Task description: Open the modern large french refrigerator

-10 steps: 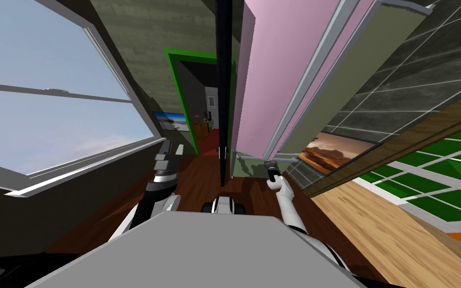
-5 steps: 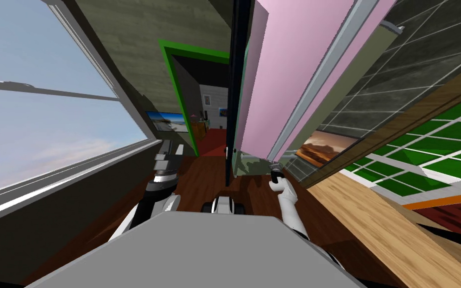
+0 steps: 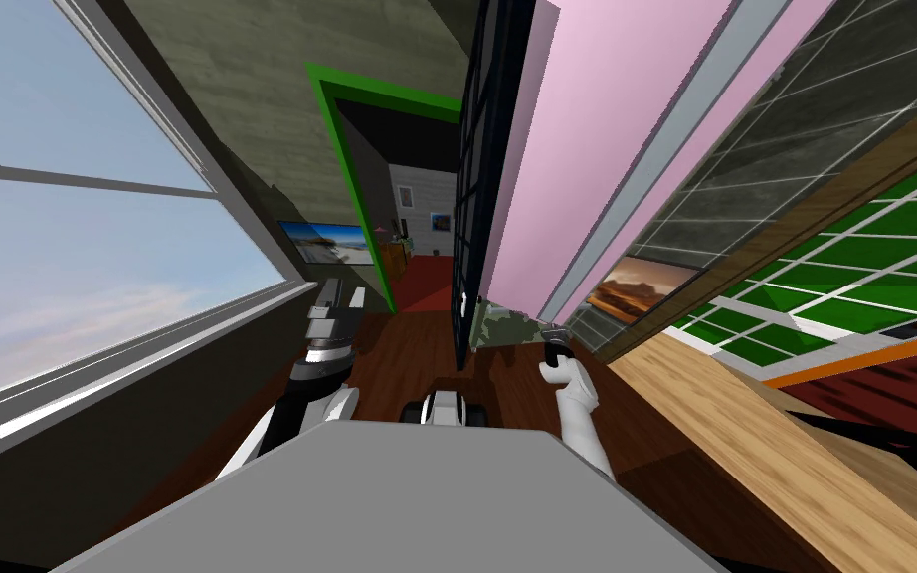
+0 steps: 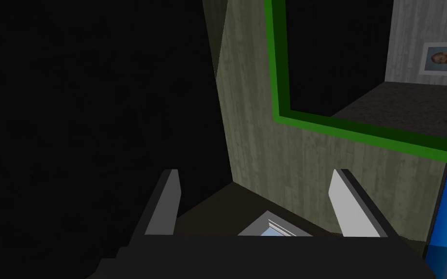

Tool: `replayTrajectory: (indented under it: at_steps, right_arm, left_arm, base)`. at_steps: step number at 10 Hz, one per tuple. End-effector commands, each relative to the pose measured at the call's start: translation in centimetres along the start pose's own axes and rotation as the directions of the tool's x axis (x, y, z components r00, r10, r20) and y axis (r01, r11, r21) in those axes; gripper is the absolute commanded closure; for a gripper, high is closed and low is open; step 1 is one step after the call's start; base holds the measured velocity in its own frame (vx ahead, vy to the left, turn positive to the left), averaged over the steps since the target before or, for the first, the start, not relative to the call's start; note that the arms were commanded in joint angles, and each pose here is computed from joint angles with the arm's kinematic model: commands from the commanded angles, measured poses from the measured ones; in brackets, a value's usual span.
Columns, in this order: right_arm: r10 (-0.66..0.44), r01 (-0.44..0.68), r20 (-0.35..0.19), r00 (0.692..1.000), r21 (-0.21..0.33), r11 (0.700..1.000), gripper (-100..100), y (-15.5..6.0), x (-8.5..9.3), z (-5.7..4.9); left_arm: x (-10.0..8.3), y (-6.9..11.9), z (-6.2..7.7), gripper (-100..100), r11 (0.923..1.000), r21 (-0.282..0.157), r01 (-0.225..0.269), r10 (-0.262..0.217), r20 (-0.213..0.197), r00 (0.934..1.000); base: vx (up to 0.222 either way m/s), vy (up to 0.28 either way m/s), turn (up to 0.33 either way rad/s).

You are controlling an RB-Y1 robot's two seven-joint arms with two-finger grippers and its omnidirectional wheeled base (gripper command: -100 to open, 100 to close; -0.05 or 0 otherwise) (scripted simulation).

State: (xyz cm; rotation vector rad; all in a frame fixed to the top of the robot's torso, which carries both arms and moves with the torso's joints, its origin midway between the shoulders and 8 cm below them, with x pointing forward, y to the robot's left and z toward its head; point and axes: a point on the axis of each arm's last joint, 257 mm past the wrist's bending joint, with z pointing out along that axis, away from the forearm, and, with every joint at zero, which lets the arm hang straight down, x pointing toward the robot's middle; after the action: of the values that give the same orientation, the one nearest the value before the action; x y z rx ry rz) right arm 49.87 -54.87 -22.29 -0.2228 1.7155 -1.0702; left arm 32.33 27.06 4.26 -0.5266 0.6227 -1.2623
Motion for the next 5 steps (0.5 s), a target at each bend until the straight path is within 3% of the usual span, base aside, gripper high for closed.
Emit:
replayTrajectory:
  at_steps: [1,4,5]
  right_arm:
    - [-0.010,0.010,-0.010,1.000,0.003,1.000,-100,-0.1,-0.4,0.4]
    - [-0.020,0.020,-0.007,1.000,0.012,1.000,-100,-0.6,-1.7,1.2]
    - [-0.019,0.020,-0.013,1.000,0.008,1.000,-100,-0.4,-1.1,0.9]
  left_arm:
    - [0.0,0.0,0.0,0,1.0000,0.000,0.000,0.000,0.000,1.0000]
    - [0.0,0.0,0.0,0,1.0000,0.000,0.000,0.000,0.000,1.0000]
    - [0.0,0.0,0.0,0,1.0000,0.000,0.000,0.000,0.000,1.0000]
  base:
    - [-0.082,0.020,0.045]
    - [-0.091,-0.014,0.099]
    - [-0.026,0.002,0.014]
